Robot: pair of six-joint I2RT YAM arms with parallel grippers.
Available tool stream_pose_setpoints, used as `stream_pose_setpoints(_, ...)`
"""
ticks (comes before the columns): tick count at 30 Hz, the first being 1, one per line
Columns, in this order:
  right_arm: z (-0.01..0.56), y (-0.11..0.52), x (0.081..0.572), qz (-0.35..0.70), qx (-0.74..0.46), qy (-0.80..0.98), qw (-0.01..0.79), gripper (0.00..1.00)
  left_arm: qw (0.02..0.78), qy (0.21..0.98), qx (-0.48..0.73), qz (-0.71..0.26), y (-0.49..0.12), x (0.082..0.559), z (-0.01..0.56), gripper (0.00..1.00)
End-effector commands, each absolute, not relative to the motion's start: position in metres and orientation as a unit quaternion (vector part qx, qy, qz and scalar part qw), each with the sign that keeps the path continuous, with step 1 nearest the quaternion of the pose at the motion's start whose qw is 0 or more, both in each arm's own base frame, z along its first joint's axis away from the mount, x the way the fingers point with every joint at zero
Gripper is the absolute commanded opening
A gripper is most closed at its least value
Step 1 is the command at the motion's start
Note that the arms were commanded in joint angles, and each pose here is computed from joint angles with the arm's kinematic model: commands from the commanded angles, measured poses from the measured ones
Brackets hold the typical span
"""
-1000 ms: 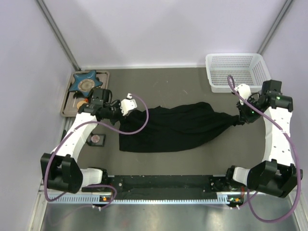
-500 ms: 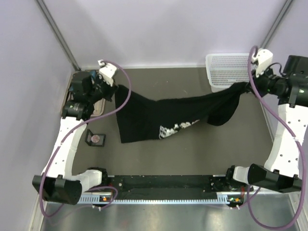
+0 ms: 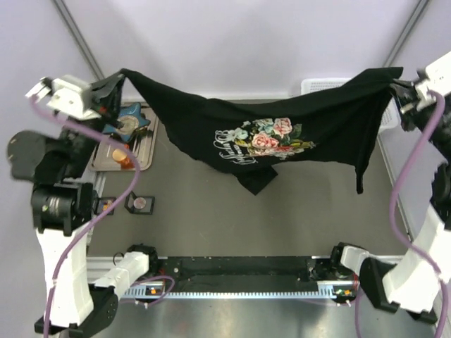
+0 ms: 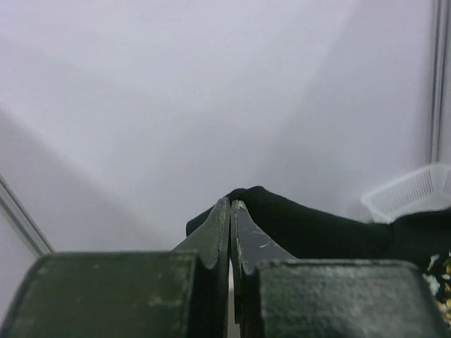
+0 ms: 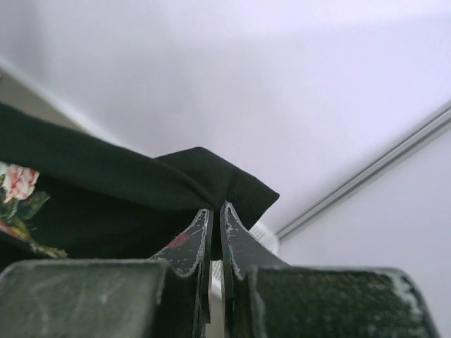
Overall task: Pin the brooch onto the clothing
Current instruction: Flatten out the clothes at the center of the board.
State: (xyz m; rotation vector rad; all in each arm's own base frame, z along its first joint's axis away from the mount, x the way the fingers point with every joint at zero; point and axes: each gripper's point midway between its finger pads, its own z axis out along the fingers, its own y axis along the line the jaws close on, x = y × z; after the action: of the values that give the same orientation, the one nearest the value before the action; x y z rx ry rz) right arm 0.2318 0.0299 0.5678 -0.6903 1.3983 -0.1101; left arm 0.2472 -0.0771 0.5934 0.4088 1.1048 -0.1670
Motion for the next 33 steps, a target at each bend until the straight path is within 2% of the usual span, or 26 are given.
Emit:
stream_pose_setpoints(1, 0.642, 0.048, 0.168, -0.111, -0.305, 0.499, 0.803, 0.00, 0.892, 0.404, 0.191, -0.069, -0.070, 0.168, 0.671, 0.00)
stream_pose_setpoints(12, 0.735, 0.057, 0.047, -0.174, -0.208, 0.330, 0.904, 0.00, 0.944, 0.278, 0.169, -0.048, -0.052, 0.051, 0.747, 0.00)
stream_pose_setpoints(15, 0.747, 0.060, 0.026, -0.182, -0.201, 0.298, 0.915, 0.00, 0.954, 0.257, 0.152, -0.037, -0.044, 0.035, 0.762, 0.00)
stream_pose_setpoints(18, 0.750, 0.062, 0.022, -0.185, -0.204, 0.288, 0.917, 0.00, 0.956, 0.259, 0.138, -0.028, -0.039, 0.039, 0.769, 0.00)
stream_pose_setpoints(22, 0.730, 0.056, 0.055, -0.168, -0.211, 0.331, 0.904, 0.00, 0.941, 0.315, 0.124, -0.027, -0.036, 0.080, 0.752, 0.00)
stream_pose_setpoints(23, 0.714, 0.052, 0.080, -0.154, -0.214, 0.363, 0.894, 0.00, 0.929, 0.347, 0.127, -0.021, -0.038, 0.109, 0.735, 0.00)
stream_pose_setpoints(25, 0.691, 0.058, 0.097, -0.137, -0.248, 0.386, 0.878, 0.00, 0.915, 0.376, 0.144, -0.018, -0.044, 0.133, 0.715, 0.00)
stream_pose_setpoints(26, 0.663, 0.052, 0.128, -0.117, -0.253, 0.428, 0.860, 0.00, 0.899, 0.410, 0.153, -0.019, -0.048, 0.163, 0.691, 0.00)
stream_pose_setpoints(28, 0.629, 0.058, 0.142, -0.103, -0.290, 0.455, 0.836, 0.00, 0.882, 0.439, 0.172, -0.022, -0.055, 0.188, 0.665, 0.00)
stream_pose_setpoints(29, 0.593, 0.051, 0.169, -0.083, -0.289, 0.500, 0.812, 0.00, 0.861, 0.476, 0.181, -0.021, -0.058, 0.218, 0.633, 0.00)
stream_pose_setpoints(31, 0.540, 0.042, 0.199, -0.069, -0.299, 0.549, 0.777, 0.00, 0.846, 0.497, 0.194, -0.017, -0.062, 0.243, 0.605, 0.00)
stream_pose_setpoints(32, 0.523, 0.040, 0.204, -0.069, -0.302, 0.562, 0.767, 0.00, 0.826, 0.527, 0.199, -0.017, -0.064, 0.268, 0.572, 0.00)
stream_pose_setpoints(33, 0.505, 0.036, 0.213, -0.070, -0.306, 0.578, 0.754, 0.00, 0.824, 0.529, 0.204, -0.016, -0.066, 0.278, 0.562, 0.00)
